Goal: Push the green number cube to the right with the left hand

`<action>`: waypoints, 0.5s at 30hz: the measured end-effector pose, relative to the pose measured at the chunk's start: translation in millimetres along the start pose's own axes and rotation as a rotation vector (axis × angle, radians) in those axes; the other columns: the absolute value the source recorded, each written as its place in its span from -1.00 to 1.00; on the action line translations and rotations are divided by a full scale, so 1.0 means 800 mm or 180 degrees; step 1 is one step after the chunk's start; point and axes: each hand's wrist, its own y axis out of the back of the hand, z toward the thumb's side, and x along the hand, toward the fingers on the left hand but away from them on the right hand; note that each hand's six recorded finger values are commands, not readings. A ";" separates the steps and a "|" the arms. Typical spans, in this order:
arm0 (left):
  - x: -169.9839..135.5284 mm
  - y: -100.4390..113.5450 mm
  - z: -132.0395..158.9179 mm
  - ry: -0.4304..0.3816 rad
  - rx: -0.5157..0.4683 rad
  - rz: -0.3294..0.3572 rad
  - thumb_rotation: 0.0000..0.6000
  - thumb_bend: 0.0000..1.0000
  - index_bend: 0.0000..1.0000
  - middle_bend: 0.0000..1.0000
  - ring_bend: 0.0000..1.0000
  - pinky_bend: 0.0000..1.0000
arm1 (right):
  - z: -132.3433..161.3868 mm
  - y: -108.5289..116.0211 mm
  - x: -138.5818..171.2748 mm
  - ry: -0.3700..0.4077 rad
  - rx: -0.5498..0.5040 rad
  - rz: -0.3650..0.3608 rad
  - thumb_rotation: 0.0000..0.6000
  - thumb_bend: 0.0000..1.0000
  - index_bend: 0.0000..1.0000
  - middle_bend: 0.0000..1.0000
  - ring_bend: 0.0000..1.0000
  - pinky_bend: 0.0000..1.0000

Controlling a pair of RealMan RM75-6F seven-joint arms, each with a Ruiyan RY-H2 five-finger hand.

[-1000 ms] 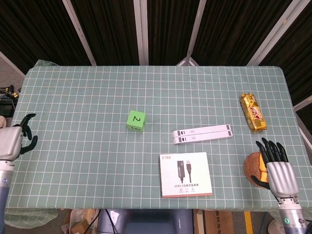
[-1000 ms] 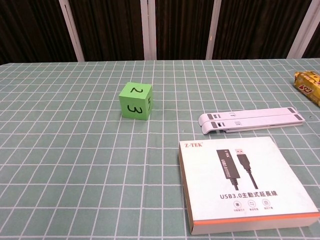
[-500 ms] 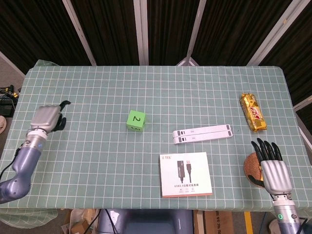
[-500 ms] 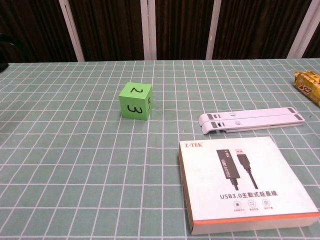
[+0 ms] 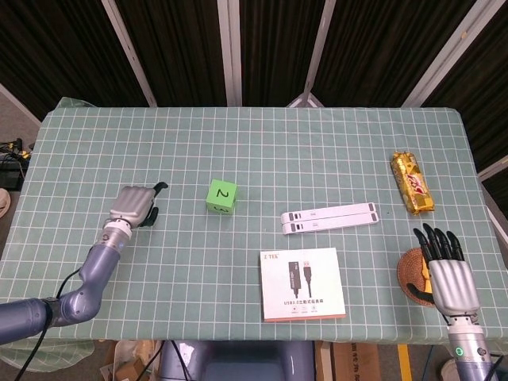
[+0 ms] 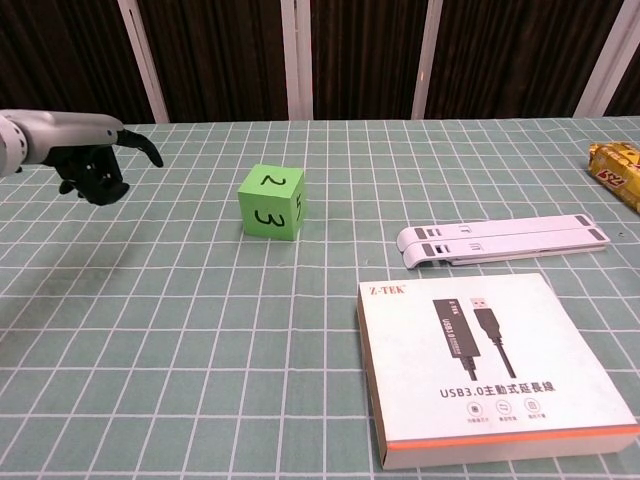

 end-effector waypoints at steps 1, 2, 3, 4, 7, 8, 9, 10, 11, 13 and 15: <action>0.002 -0.003 0.005 -0.0014 -0.0004 0.0000 1.00 0.44 -0.62 0.55 0.33 0.34 | 0.000 0.000 0.000 -0.0003 0.0000 0.0002 1.00 -0.86 -0.89 -1.00 -1.00 -1.00; 0.003 -0.005 0.010 -0.0029 -0.0011 -0.0002 1.00 0.44 -0.62 0.55 0.33 0.34 | 0.000 0.000 -0.001 -0.0005 0.0002 0.0003 1.00 -0.85 -0.89 -1.00 -1.00 -1.00; 0.005 -0.009 0.016 -0.0050 -0.0022 -0.0008 1.00 0.44 -0.62 0.55 0.33 0.34 | -0.001 0.000 -0.001 -0.0005 0.0004 0.0002 1.00 -0.85 -0.89 -1.00 -1.00 -1.00; 0.007 -0.012 0.022 -0.0069 -0.0030 -0.0012 1.00 0.44 -0.62 0.55 0.33 0.34 | -0.001 0.000 -0.001 -0.0007 0.0006 0.0000 1.00 -0.86 -0.89 -1.00 -1.00 -1.00; 0.010 -0.019 0.040 -0.0139 -0.0048 -0.0012 1.00 0.44 -0.60 0.54 0.33 0.34 | -0.001 0.000 -0.001 -0.0014 0.0009 -0.0002 1.00 -0.85 -0.89 -1.00 -1.00 -1.00; 0.011 -0.021 0.045 -0.0162 -0.0048 -0.0006 1.00 0.43 -0.60 0.54 0.33 0.34 | -0.001 0.000 -0.002 -0.0015 0.0010 -0.0002 1.00 -0.85 -0.89 -1.00 -1.00 -1.00; 0.012 -0.023 0.052 -0.0193 -0.0042 0.0005 1.00 0.43 -0.60 0.54 0.33 0.34 | -0.001 0.000 -0.002 -0.0017 0.0010 -0.0001 1.00 -0.85 -0.89 -1.00 -1.00 -1.00; 0.012 -0.024 0.058 -0.0219 -0.0037 0.0014 1.00 0.43 -0.60 0.54 0.33 0.34 | -0.001 -0.001 -0.002 -0.0020 0.0011 -0.0002 1.00 -0.85 -0.89 -1.00 -1.00 -1.00; 0.012 -0.025 0.063 -0.0244 -0.0032 0.0025 1.00 0.43 -0.60 0.54 0.33 0.34 | -0.002 -0.001 -0.002 -0.0021 0.0011 -0.0003 1.00 -0.85 -0.89 -1.00 -1.00 -1.00; 0.013 -0.028 0.075 -0.0296 -0.0025 0.0052 1.00 0.43 -0.60 0.53 0.33 0.34 | -0.002 0.000 -0.002 -0.0022 0.0010 -0.0002 1.00 -0.86 -0.89 -1.00 -1.00 -1.00; 0.013 -0.030 0.086 -0.0343 -0.0024 0.0080 1.00 0.43 -0.60 0.53 0.33 0.34 | -0.002 0.000 -0.002 -0.0025 0.0005 -0.0007 1.00 -0.86 -0.89 -1.00 -1.00 -1.00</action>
